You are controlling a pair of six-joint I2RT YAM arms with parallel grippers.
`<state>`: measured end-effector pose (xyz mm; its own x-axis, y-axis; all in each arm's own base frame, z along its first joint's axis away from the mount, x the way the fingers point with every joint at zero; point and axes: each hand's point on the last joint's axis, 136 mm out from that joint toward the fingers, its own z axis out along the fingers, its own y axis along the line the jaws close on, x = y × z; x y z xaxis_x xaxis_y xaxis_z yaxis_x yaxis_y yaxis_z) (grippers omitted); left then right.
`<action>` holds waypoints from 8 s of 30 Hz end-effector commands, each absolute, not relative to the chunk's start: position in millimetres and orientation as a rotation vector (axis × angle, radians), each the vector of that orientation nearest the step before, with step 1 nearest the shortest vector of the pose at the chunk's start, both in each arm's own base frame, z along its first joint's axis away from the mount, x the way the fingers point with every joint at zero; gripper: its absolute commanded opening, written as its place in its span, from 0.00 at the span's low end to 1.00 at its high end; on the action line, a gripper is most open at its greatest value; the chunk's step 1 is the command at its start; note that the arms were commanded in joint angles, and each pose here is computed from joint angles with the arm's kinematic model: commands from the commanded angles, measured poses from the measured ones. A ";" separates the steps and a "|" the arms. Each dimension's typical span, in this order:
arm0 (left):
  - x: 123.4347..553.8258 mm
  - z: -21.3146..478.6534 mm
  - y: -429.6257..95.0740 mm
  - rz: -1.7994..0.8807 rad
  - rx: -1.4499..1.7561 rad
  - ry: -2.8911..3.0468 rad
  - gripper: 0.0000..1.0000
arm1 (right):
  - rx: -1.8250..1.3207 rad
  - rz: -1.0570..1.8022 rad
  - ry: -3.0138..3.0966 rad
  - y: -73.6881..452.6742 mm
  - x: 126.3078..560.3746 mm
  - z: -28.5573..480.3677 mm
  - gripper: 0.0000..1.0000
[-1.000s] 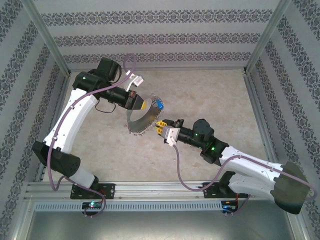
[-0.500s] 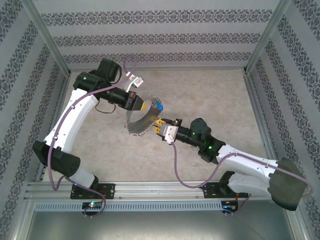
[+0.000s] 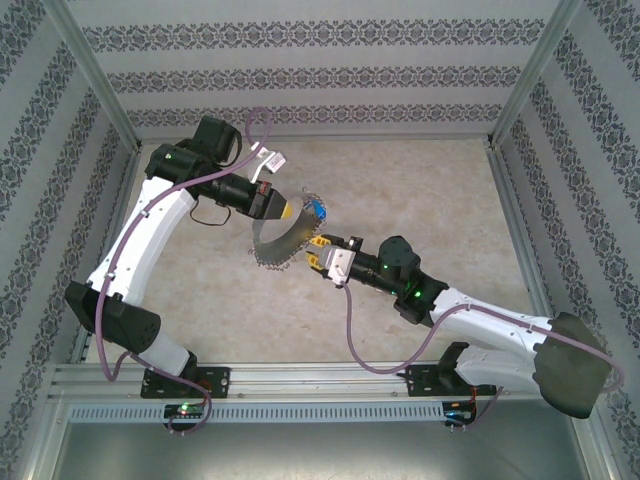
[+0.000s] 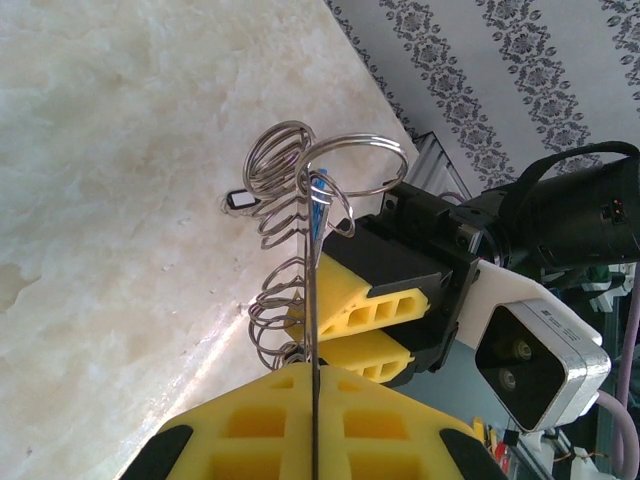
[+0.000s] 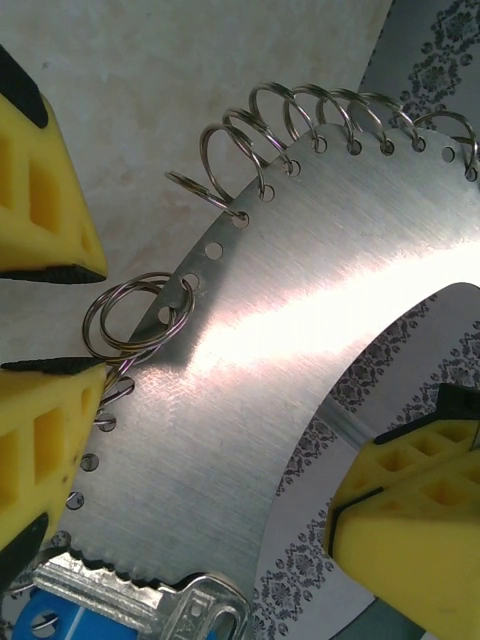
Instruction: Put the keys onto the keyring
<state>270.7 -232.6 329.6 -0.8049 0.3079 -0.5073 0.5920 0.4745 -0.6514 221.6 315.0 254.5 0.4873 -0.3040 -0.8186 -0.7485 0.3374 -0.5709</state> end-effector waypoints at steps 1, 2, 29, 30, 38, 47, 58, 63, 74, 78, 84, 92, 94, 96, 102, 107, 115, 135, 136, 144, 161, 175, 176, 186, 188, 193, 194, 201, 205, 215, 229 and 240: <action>259.9 355.0 -240.3 -1.363 0.803 2.292 0.00 | -1.162 0.393 1.020 317.5 222.4 283.3 0.25; 259.5 356.1 -240.6 -1.366 0.805 2.288 0.00 | -1.160 0.392 1.022 317.2 222.8 283.5 0.22; 263.5 369.6 -243.2 -1.392 0.800 2.243 0.00 | -1.065 0.583 0.999 301.1 216.6 295.4 0.22; 263.1 369.3 -243.2 -1.394 0.799 2.246 0.00 | -1.067 0.585 0.989 300.9 214.6 296.9 0.21; 265.4 371.9 -241.9 -1.372 0.794 2.239 0.00 | -1.082 0.578 0.967 297.5 208.0 292.4 0.21; 265.9 370.1 -240.9 -1.365 0.790 2.248 0.00 | -1.094 0.564 0.965 296.9 206.6 290.6 0.18; 269.1 365.8 -241.0 -1.355 0.784 2.264 0.00 | -1.110 0.575 0.960 297.4 202.9 288.2 0.14; 276.0 355.9 -241.0 -1.336 0.761 2.292 0.00 | -1.088 0.561 0.954 296.0 203.7 295.6 0.10; 297.3 308.4 -252.1 -1.449 0.604 2.359 0.00 | -1.078 0.515 1.058 293.2 216.8 276.0 0.04; 308.5 290.0 -253.3 -1.451 0.524 2.401 0.00 | -1.064 0.496 1.100 289.6 221.3 268.1 0.03; 328.9 251.2 -259.2 -1.509 0.314 2.478 0.00 | -1.066 0.472 1.205 290.3 234.1 242.5 0.01; 347.1 191.6 -247.9 -1.460 0.001 2.585 0.00 | -1.005 0.462 1.386 286.0 261.3 204.9 0.00; 351.2 180.1 -243.4 -1.453 -0.077 2.604 0.03 | -0.992 0.475 1.427 285.1 266.2 195.0 0.00; 353.6 172.5 -243.0 -1.477 -0.107 2.609 0.05 | -0.993 0.477 1.456 285.1 269.6 184.8 0.00; 355.4 163.6 -247.7 -1.532 -0.096 2.614 0.01 | -1.035 0.489 1.488 287.5 274.0 167.1 0.00; 352.3 200.5 -251.0 -1.570 0.089 2.493 0.00 | -1.172 0.622 1.347 286.4 248.7 177.4 0.08; 331.9 269.4 -252.7 -1.569 0.424 2.298 0.00 | -1.232 0.680 1.180 286.7 227.8 208.4 0.16; 293.3 335.5 -253.0 -1.624 0.693 2.065 0.00 | -1.131 0.733 1.004 283.0 217.8 267.5 0.19; 293.1 336.3 -253.4 -1.629 0.695 2.062 0.00 | -1.131 0.736 1.005 283.4 217.2 266.7 0.17; 293.5 341.8 -253.0 -1.624 0.693 2.046 0.00 | -1.118 0.736 1.043 285.2 218.9 258.1 0.19; 293.3 346.2 -252.1 -1.609 0.681 2.032 0.00 | -1.060 0.783 1.087 284.4 211.9 247.0 0.25; 288.6 348.5 -251.7 -1.623 0.690 2.016 0.00 | -0.945 0.826 1.040 290.7 222.4 263.0 0.28; 288.2 348.9 -251.7 -1.626 0.692 2.014 0.00 | -0.940 0.827 1.040 290.1 222.9 263.9 0.28; 289.0 347.9 -251.6 -1.615 0.697 2.014 0.00 | -0.944 0.840 1.002 288.5 216.8 272.2 0.26; 291.5 347.2 -251.0 -1.591 0.684 2.021 0.00 | -0.940 0.836 1.004 287.2 216.8 271.8 0.25; 300.1 342.8 -248.9 -1.546 0.638 2.047 0.00 | -0.924 0.840 1.001 284.8 216.4 275.1 0.27; 301.1 342.1 -248.9 -1.542 0.633 2.050 0.00 | -0.914 0.838 1.001 284.0 217.5 276.6 0.28; 305.1 342.3 -249.5 -1.542 0.616 2.042 0.00 | -0.863 0.799 1.018 280.3 227.3 278.4 0.31; 304.5 342.3 -250.1 -1.551 0.617 2.040 0.00 | -0.840 0.800 1.043 279.5 232.1 275.9 0.32; 307.0 342.1 -250.2 -1.550 0.606 2.032 0.00 | -0.817 0.835 1.060 281.6 235.2 275.0 0.33; 305.2 344.7 -251.0 -1.566 0.611 2.019 0.00 | -0.822 0.871 1.067 292.1 237.9 270.2 0.32; 305.3 342.9 -250.7 -1.558 0.620 2.024 0.00 | -0.836 0.858 1.017 287.3 228.8 280.6 0.31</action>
<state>308.3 -252.5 329.8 -0.8013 0.0548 -0.5957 0.5872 0.2624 -0.7657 240.8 287.1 258.3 0.2250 0.1458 -0.9634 -0.8845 0.4452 -0.1392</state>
